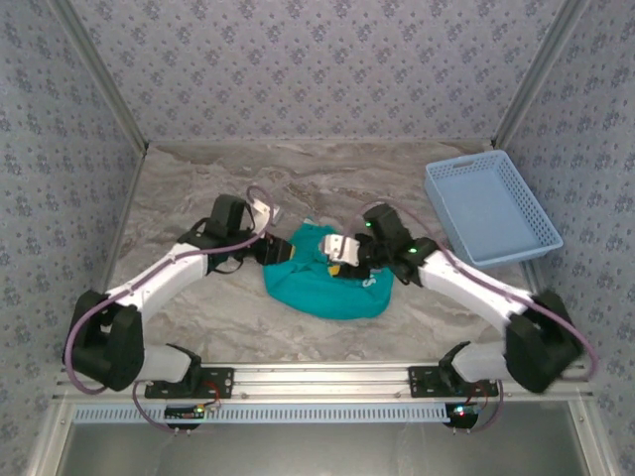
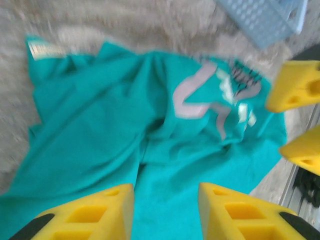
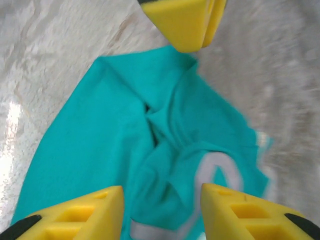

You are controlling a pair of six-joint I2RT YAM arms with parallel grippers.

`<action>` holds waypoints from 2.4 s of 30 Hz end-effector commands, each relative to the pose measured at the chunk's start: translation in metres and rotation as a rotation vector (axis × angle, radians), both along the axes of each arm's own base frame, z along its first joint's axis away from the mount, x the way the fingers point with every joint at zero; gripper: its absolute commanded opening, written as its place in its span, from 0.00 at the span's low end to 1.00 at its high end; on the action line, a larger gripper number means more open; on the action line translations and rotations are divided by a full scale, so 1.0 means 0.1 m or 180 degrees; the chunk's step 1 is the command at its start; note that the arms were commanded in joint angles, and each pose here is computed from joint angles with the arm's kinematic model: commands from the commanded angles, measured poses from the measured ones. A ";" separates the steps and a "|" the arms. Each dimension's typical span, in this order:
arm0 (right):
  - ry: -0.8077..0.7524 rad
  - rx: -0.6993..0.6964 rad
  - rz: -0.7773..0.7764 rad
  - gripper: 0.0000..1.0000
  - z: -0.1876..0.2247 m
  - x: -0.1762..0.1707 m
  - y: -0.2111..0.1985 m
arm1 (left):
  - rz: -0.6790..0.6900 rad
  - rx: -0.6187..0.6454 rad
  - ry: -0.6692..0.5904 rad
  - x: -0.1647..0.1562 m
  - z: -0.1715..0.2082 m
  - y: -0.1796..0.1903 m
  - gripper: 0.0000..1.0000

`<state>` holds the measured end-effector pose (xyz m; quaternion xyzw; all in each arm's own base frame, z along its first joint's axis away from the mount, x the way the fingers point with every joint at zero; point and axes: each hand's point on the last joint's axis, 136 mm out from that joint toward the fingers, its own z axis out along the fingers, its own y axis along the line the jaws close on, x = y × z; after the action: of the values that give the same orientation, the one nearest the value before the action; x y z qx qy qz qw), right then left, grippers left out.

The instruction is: Fold the inside-out t-shirt

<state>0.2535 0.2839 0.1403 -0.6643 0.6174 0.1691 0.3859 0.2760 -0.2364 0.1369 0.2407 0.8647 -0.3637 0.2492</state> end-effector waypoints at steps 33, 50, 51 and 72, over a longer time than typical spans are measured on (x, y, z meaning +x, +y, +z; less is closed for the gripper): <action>0.0254 -0.0758 -0.1195 0.03 -0.37 0.34 -1.11 | 0.0939 -0.0064 0.0510 0.26 -0.54 0.72 0.15; -0.0213 -0.0034 0.0006 0.44 0.36 0.47 -0.32 | -0.0356 0.0230 -0.0314 0.09 0.06 -0.26 0.48; -0.0141 -0.0053 -0.0026 0.45 0.27 0.55 -0.30 | -0.0362 0.0274 -0.0243 0.12 -0.04 -0.27 0.48; -0.0590 0.0722 -0.0195 0.00 1.36 0.50 -0.66 | -0.0039 -0.0281 -0.0664 0.46 1.02 -0.03 0.00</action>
<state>0.3149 0.2204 0.2266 -0.6311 0.6019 0.1350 0.4703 0.3228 -0.2426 0.1585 0.2756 0.8647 -0.3277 0.2627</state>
